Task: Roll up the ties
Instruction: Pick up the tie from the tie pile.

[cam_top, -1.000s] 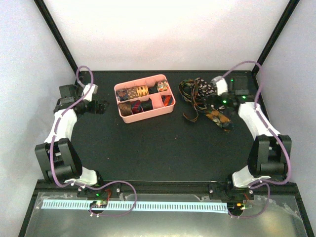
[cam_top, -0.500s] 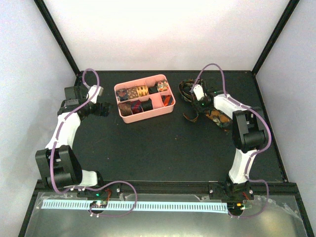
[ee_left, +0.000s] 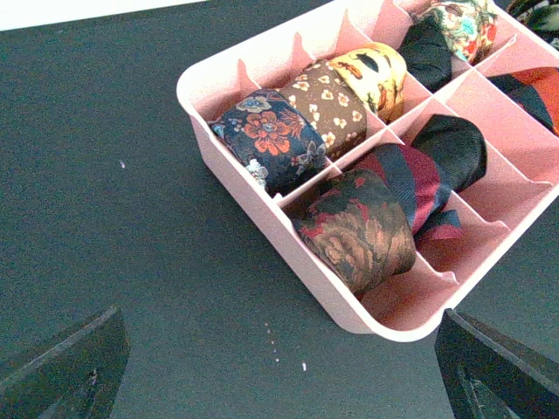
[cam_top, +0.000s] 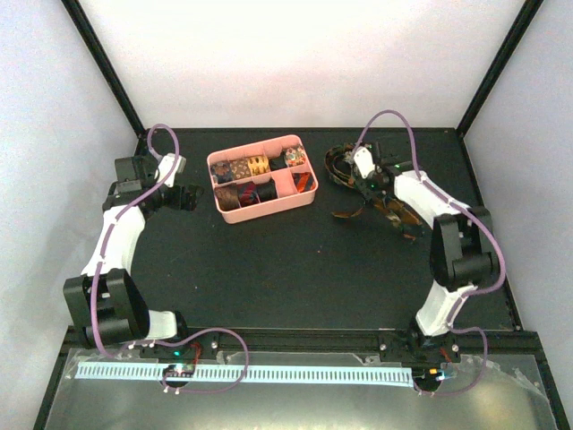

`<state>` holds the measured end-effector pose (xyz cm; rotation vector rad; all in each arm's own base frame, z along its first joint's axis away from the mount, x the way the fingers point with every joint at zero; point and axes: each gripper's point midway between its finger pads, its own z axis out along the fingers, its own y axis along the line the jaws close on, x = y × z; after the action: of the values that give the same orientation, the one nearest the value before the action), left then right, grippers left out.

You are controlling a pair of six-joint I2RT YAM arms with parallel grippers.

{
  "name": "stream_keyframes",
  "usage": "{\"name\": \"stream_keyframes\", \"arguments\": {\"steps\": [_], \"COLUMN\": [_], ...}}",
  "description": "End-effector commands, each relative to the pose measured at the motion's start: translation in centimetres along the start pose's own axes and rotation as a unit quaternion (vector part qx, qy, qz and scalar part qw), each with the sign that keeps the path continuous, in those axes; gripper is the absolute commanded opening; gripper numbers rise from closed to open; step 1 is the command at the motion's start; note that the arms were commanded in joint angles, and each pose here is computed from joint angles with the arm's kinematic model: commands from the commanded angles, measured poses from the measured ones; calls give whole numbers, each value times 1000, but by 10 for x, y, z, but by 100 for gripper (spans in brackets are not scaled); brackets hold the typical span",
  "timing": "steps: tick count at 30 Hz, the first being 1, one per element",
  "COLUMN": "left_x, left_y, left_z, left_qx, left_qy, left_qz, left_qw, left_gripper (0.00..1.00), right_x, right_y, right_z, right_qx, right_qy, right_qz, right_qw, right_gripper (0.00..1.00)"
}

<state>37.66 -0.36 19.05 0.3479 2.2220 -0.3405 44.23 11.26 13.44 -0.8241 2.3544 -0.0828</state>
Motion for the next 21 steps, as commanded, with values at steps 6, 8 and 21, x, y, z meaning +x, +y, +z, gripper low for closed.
{"name": "stream_keyframes", "arguments": {"steps": [6, 8, 21], "left_x": [-21, -29, -66], "left_y": [-3, -5, -24], "left_z": [-18, -25, -55], "left_qx": [-16, -20, -2], "left_qy": [-23, -36, -106], "left_qz": [26, 35, 50], "left_qw": [999, 999, 993], "left_gripper": [99, 99, 99], "right_x": [-35, -49, -129], "right_y": [15, 31, 167], "right_z": [-88, -115, -289], "right_qx": [-49, -102, -392], "right_qy": [-77, -108, -273], "right_qz": [-84, -93, -196], "right_qw": [992, 985, 856], "right_gripper": [2, 2, 2]}}
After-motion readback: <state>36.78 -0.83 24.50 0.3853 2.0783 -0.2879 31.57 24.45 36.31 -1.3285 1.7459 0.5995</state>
